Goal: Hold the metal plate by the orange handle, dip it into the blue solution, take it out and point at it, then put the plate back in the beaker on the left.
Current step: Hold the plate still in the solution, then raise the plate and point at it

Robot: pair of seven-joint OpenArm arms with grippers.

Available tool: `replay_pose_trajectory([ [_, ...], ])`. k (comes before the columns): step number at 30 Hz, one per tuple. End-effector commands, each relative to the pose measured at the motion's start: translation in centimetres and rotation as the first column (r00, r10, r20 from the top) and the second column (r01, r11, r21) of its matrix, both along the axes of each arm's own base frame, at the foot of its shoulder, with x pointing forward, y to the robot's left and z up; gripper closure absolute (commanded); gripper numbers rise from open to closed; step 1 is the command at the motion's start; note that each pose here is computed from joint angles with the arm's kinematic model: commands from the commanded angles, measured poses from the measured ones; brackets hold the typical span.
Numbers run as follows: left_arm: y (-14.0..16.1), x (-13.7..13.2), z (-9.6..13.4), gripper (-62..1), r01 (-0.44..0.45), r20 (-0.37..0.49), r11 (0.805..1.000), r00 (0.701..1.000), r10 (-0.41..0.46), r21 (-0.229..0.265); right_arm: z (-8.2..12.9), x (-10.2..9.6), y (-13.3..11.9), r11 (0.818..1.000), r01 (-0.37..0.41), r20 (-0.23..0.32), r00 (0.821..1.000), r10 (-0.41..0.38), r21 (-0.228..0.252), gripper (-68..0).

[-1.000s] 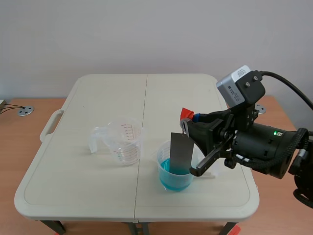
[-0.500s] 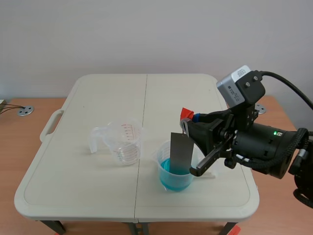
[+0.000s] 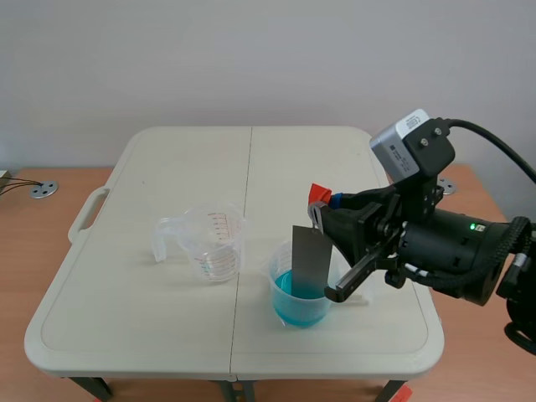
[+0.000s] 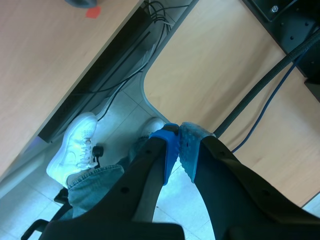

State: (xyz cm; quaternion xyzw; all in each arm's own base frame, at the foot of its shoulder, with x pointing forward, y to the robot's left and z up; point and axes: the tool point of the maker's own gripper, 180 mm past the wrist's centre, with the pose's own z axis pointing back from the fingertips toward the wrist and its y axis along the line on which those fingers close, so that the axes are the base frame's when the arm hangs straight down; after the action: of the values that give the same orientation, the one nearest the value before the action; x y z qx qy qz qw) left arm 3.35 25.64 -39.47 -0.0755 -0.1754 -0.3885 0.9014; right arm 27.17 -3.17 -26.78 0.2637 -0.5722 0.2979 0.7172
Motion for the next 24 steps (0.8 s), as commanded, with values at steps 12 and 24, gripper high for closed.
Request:
replay_pose_trajectory([
  [12,-0.6,0.3,0.2,-2.7,-0.006,0.011,1.0,1.0,0.006,-0.02,5.1,-1.2,0.9,0.999,-0.033,0.126,0.992,0.029,0.029,-1.5],
  [24,-0.9,1.6,0.5,-2.7,-0.007,0.056,0.999,0.998,0.009,-0.041,7.9,-1.7,1.6,0.999,-0.053,0.198,0.979,0.052,-0.003,-1.5],
])
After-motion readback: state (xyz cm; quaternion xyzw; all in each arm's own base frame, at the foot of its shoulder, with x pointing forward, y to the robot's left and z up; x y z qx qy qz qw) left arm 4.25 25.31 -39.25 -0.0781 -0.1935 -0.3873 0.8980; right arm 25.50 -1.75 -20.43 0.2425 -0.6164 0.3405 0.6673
